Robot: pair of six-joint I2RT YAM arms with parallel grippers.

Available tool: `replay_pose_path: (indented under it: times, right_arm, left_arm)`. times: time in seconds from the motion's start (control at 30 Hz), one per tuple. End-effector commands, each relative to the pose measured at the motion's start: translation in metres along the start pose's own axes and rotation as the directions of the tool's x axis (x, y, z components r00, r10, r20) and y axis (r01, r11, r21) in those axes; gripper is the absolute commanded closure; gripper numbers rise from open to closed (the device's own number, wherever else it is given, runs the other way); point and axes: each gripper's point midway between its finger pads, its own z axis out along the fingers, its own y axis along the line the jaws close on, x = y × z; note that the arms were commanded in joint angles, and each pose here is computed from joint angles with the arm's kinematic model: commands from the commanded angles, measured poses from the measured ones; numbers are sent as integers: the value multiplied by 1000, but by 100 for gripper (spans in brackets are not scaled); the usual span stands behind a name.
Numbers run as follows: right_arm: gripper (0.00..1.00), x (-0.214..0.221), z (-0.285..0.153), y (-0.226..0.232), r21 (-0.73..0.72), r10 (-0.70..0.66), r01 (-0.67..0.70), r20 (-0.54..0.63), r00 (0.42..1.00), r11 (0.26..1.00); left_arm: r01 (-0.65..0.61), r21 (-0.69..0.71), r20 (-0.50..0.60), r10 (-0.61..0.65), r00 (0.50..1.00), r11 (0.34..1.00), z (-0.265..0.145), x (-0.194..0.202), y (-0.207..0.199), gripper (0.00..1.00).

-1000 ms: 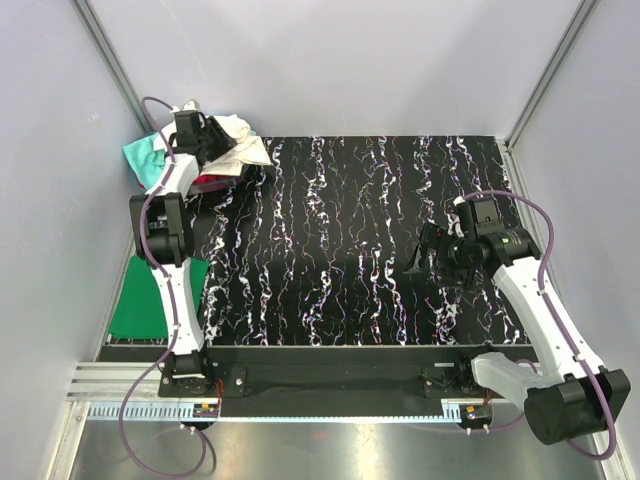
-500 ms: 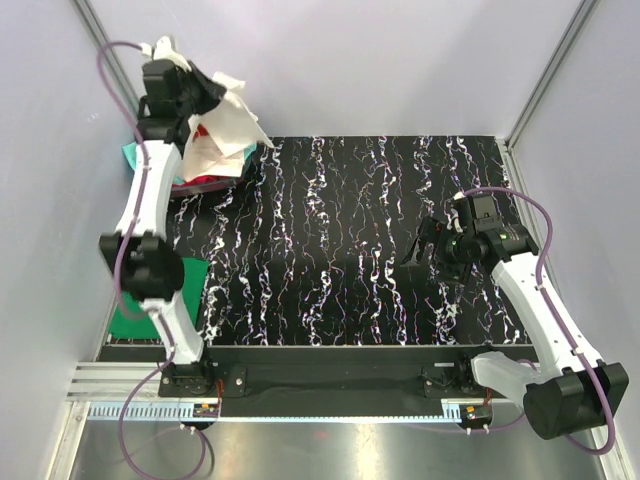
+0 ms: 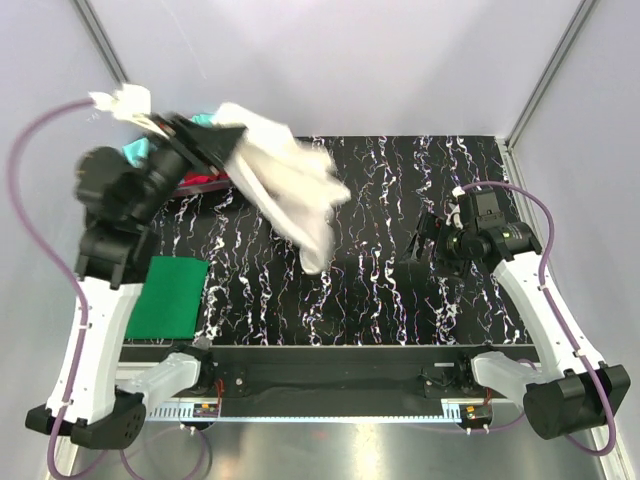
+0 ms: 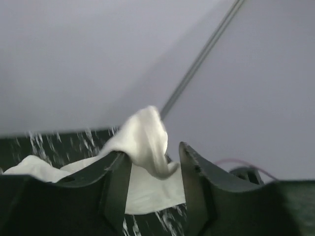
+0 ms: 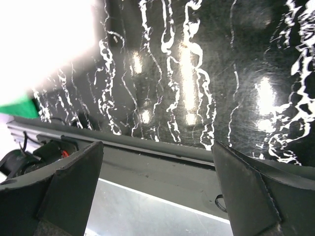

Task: Fold and stack the t-shirts
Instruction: Move the tshirt to the center of the board, then flatten the tshirt out

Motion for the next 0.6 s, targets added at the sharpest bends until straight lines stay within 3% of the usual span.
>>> replay_pose_path:
  times: [0.0,0.07,0.17,0.27,0.4,0.57]
  right_arm:
    - [0,-7,-9,19,-85,-44,47,29,999,995]
    - [0,-2,-5,19,-104,-48,49,6,999,993]
    - [0,6,7,23,-155,-56,49,-37,998,987]
    - [0,20,24,26,-207,-45,17,-132,990,978]
    - [4,21,53,34,-265,-58,0,-211,976,964]
    - [15,30,87,57,-307,-149,44,-328,933,951]
  left_arm:
    - [97,-220,-328,-167,930,971,-17,122,67,14]
    - [27,-331,-432,-177,884,943,-46,163,99,9]
    - [-34,-428,-593,-253,764,903,-99,226,126,7]
    - [-3,-489,-628,-349,695,872,-131,269,137,11]
    - [69,-592,-574,-480,664,803,-154,302,146,16]
    - [139,-573,-555,-508,659,808,-139,325,151,20]
